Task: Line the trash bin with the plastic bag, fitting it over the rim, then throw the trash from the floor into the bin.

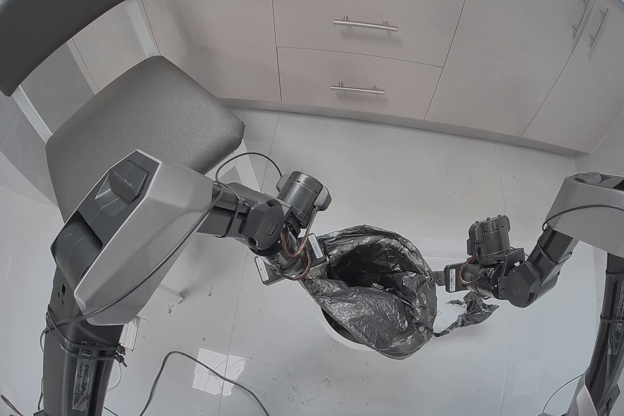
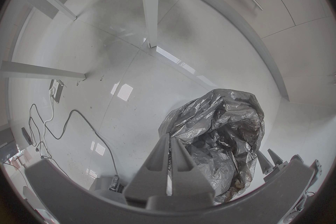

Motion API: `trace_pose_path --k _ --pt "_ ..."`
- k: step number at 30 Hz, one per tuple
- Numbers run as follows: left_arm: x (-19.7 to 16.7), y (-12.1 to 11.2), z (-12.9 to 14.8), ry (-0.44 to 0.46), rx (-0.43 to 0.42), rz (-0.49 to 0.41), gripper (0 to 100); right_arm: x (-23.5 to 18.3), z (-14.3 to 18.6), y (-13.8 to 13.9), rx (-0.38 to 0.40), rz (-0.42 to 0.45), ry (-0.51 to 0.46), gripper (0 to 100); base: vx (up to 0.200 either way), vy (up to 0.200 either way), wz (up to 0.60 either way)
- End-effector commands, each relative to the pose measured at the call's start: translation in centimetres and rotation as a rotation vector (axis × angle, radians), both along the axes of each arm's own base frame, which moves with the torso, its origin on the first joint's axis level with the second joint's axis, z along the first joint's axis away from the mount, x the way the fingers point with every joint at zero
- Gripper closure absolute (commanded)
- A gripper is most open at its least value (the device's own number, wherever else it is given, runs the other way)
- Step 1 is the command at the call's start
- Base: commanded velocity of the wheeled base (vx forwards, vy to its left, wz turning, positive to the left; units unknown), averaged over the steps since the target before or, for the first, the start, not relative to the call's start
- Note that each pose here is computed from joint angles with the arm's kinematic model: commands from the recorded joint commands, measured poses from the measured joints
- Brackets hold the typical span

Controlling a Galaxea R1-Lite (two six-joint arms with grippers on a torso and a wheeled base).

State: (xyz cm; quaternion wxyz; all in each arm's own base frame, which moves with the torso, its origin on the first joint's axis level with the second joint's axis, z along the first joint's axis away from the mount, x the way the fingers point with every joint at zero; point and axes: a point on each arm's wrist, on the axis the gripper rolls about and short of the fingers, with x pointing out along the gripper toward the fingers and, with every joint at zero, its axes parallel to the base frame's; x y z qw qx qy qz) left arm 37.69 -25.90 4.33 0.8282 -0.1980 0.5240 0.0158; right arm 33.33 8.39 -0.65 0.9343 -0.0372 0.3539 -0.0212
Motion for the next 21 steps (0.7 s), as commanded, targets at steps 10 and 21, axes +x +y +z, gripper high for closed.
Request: trace_pose_path --k 10,21 --pt "-0.1 -0.1 -0.1 0.005 0.002 -0.003 100 -0.5 -0.9 -0.3 0.008 -0.003 -0.013 0 0.0 0.0 0.0" --pt "-0.1 -0.1 -0.2 0.012 -0.008 -0.009 100 -7.6 7.0 3.8 0.088 0.212 -0.151 0 0.0 0.0 0.0"
